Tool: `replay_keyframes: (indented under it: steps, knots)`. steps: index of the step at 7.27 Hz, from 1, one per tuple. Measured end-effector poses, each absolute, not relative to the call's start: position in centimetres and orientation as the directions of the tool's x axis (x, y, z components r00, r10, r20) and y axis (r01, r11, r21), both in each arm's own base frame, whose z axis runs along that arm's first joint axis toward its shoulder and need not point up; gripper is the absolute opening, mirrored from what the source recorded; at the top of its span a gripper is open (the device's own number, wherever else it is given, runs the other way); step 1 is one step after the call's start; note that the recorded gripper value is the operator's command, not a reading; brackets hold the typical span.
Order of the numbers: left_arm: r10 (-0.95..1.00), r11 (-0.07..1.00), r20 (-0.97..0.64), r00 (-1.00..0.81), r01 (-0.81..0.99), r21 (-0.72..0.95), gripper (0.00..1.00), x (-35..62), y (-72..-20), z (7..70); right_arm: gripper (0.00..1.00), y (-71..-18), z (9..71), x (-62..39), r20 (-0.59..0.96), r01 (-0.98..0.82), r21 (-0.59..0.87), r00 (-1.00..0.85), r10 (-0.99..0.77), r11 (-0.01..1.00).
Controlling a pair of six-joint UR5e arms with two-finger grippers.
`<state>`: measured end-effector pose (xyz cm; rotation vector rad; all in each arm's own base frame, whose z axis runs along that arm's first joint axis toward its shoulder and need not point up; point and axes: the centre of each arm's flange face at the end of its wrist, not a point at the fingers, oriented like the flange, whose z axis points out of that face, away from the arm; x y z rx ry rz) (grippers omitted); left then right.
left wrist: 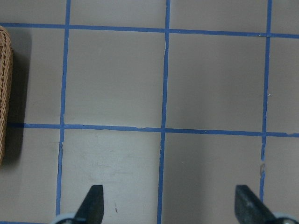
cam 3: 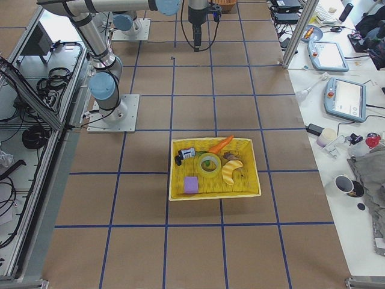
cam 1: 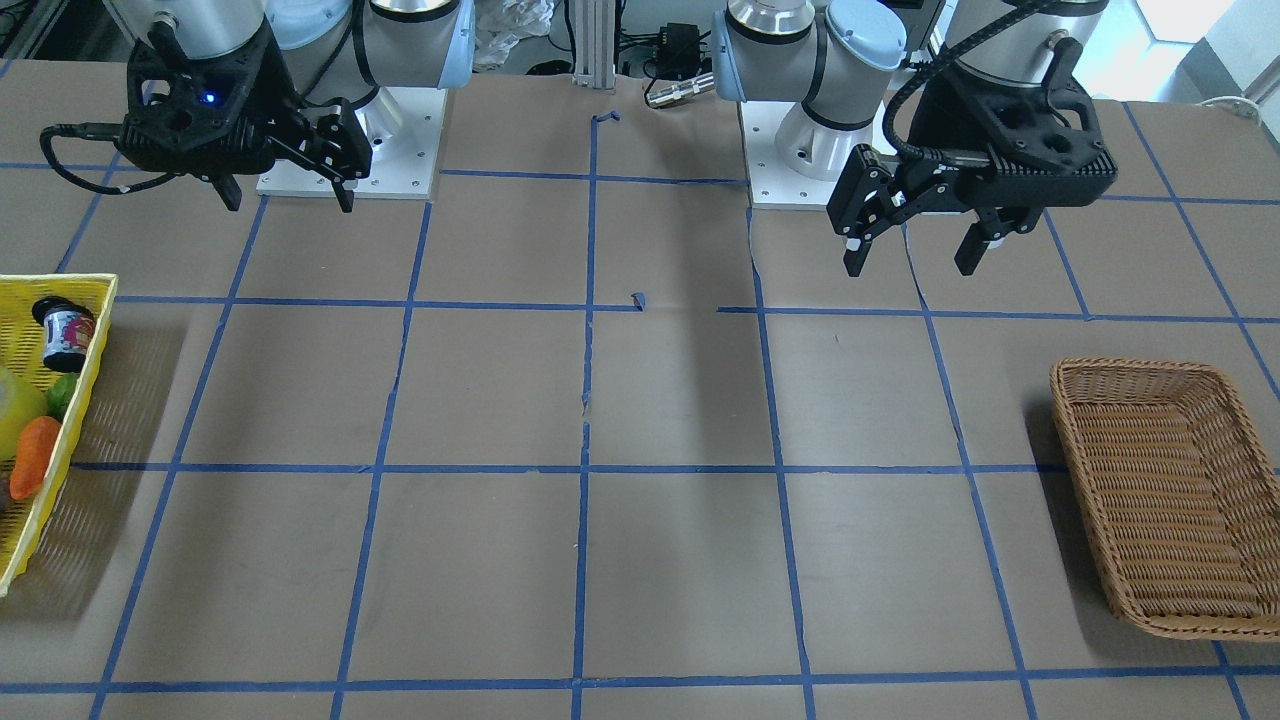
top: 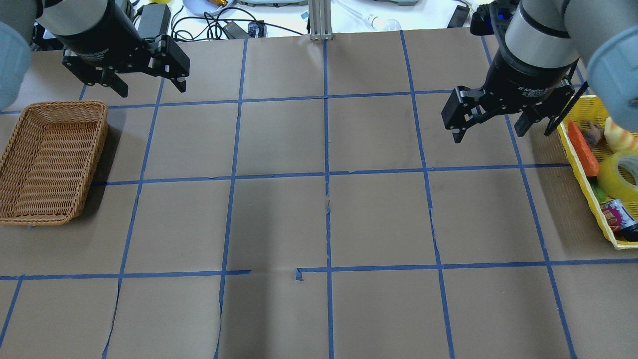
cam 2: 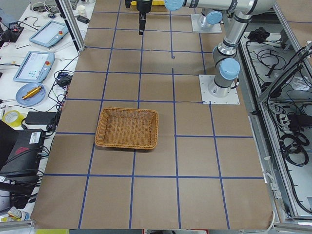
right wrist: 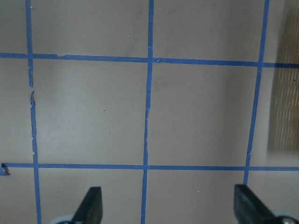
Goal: Transfer tape with both arms
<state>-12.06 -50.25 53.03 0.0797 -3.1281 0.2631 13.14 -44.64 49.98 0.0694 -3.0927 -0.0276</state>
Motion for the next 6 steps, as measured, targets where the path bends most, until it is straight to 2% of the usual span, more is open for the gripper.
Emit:
replay_keyframes:
  steps: [6]
  knots:
    - [-0.050, 0.985, 0.007, -0.999, -0.051, -0.168, 1.00, -12.07, -50.27, 53.07, 1.00, -44.65, 49.87, 13.04, 0.056, -0.044, 0.022, -0.997, -0.045, 0.999]
